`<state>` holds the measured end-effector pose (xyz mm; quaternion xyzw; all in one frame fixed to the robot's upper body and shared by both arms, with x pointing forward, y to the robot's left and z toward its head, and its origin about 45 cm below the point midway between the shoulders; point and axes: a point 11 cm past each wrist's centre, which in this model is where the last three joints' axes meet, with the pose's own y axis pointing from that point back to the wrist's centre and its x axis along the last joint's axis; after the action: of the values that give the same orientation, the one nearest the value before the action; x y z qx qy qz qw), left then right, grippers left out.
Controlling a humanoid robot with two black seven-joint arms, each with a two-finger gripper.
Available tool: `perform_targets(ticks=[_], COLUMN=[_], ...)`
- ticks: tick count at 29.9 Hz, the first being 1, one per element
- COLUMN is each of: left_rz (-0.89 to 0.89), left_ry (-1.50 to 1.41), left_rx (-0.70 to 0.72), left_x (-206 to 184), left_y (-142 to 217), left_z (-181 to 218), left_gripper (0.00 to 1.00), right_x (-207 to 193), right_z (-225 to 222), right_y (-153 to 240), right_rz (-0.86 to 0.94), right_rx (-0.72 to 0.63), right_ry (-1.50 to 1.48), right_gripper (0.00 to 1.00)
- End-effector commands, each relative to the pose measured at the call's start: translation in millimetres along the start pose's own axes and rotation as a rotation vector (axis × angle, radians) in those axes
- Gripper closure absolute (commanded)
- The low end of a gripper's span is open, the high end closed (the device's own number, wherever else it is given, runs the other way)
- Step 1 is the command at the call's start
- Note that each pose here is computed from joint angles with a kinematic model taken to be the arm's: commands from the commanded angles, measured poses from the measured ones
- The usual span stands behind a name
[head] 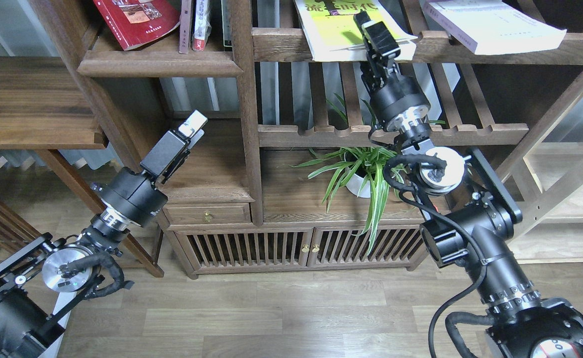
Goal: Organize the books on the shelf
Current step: 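Pull the yellow-white book down off the top shelf with the right gripper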
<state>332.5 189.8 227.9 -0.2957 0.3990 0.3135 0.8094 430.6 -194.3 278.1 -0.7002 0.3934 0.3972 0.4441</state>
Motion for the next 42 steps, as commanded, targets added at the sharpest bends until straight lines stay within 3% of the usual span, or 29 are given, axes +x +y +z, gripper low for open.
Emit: perform_targets(ticks=[1,12,19,24,30,42], left_rz=[0.003,0.022,0.057,0.085,0.027,-0.111], left_ry=[-0.001,-0.002,0.044,0.074,0.082,0.162], left_rx=[0.000,-0.002,-0.047,-0.065,-0.071,-0.076], left_x=[0.7,7.2,22.6,34.1,20.0,-23.8], left_y=[0.5,2.3,-5.8,-10.7,-40.1,-98.8], left_z=[0.2,0.2,-6.9,-16.3,-16.0,-26.2], left_gripper=[0.03,0.03,0.02,0.02,0.02,0.03], right_x=[11.3,4.5,-11.2,-7.0,2.0,4.1], right_z=[2.5,-1.6,4.5,25.4,62.0,90.8], right_y=[14.8,21.9,35.1,47.3,65.7,87.7], right_rz=[-0.016,-0.105,-0.225,-0.209,-0.172,-0.150], right_rx=[0.003,0.053,0.051,0.000,-0.099,-0.167], right_ry=[-0.011,-0.029,-0.065,-0.088,-0.122,-0.161], right_gripper=[0.97,0.97,0.97,0.97,0.97,0.97])
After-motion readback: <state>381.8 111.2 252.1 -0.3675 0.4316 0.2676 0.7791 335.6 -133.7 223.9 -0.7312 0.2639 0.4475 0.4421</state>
